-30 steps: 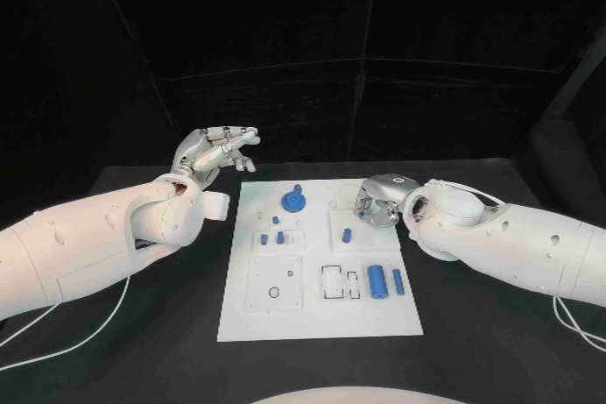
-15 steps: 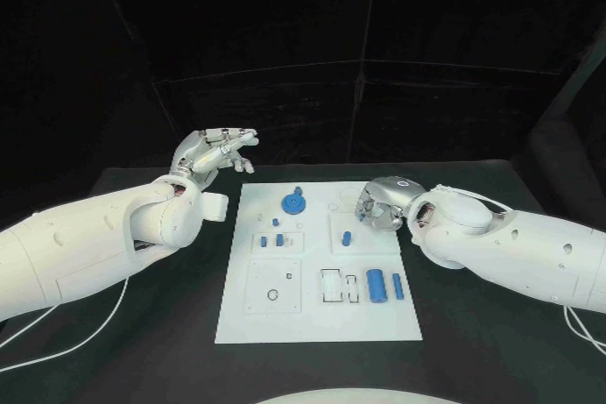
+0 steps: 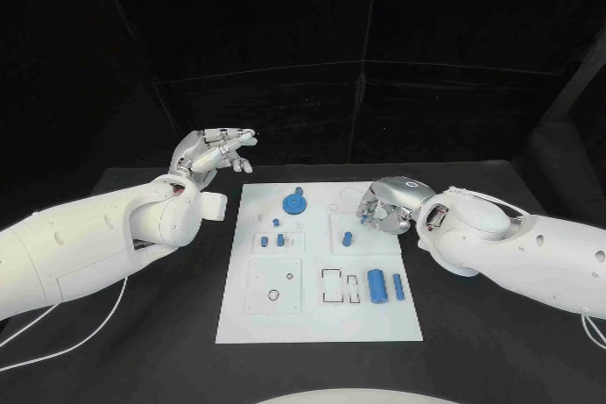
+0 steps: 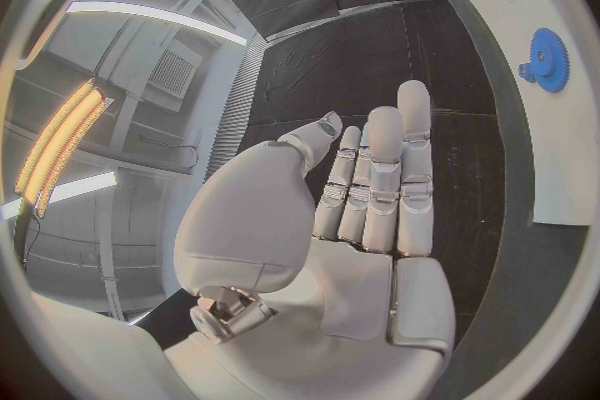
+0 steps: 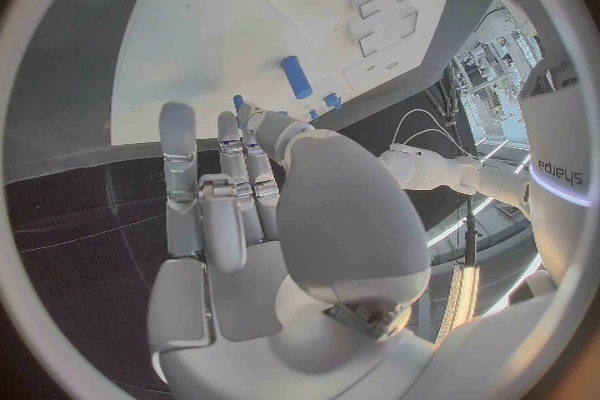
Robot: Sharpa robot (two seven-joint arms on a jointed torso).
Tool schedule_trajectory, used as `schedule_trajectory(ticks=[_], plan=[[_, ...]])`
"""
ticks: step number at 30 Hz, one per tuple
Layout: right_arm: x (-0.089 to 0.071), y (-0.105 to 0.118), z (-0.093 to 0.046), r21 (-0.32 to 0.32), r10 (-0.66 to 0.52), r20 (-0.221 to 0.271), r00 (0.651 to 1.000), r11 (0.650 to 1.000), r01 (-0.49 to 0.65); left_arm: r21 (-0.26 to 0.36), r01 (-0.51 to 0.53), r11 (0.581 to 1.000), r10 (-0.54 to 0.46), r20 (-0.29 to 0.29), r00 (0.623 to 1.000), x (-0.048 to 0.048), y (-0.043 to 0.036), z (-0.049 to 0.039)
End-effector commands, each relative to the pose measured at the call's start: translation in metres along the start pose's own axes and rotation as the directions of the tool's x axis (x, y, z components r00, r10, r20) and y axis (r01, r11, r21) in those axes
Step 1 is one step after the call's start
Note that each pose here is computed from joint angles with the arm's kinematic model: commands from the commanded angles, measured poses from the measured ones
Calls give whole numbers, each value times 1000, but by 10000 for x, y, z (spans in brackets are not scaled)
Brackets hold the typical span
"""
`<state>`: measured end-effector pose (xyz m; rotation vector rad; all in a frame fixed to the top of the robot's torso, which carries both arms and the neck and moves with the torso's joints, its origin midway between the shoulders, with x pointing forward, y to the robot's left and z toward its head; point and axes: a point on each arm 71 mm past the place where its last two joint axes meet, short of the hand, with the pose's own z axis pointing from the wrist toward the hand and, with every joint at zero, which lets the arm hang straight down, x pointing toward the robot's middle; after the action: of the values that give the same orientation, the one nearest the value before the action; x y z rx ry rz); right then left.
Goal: Assemble the parts on the task board
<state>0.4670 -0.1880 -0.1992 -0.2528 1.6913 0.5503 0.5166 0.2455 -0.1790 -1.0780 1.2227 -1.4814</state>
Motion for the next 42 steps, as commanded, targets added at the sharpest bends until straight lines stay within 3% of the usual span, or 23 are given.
schedule_trajectory(ticks=[1, 11, 19, 30, 36, 42], plan=[[-105, 126, -21, -26, 50, 39, 998, 998, -49, 4, 3, 1000, -3, 0, 1000, -2, -11, 4], [-223, 579, -62, -137, 100, 56, 993, 986, -92, 2, 10, 1000, -10, -12, 1000, 48, -4, 16], [-167, 825, 62, -197, 116, 24, 993, 974, -109, 2, 13, 1000, -13, -18, 1000, 86, 3, 31], [209, 1110, 227, -257, 97, -85, 992, 959, -116, 0, 18, 1000, -18, -27, 999, 140, 12, 49], [399, 1179, 245, -257, 85, -143, 986, 959, -120, -1, 19, 1000, -19, -30, 999, 158, 15, 55], [517, 1220, 238, -262, 80, -168, 983, 957, -123, -2, 18, 1000, -18, -28, 999, 151, 17, 58]])
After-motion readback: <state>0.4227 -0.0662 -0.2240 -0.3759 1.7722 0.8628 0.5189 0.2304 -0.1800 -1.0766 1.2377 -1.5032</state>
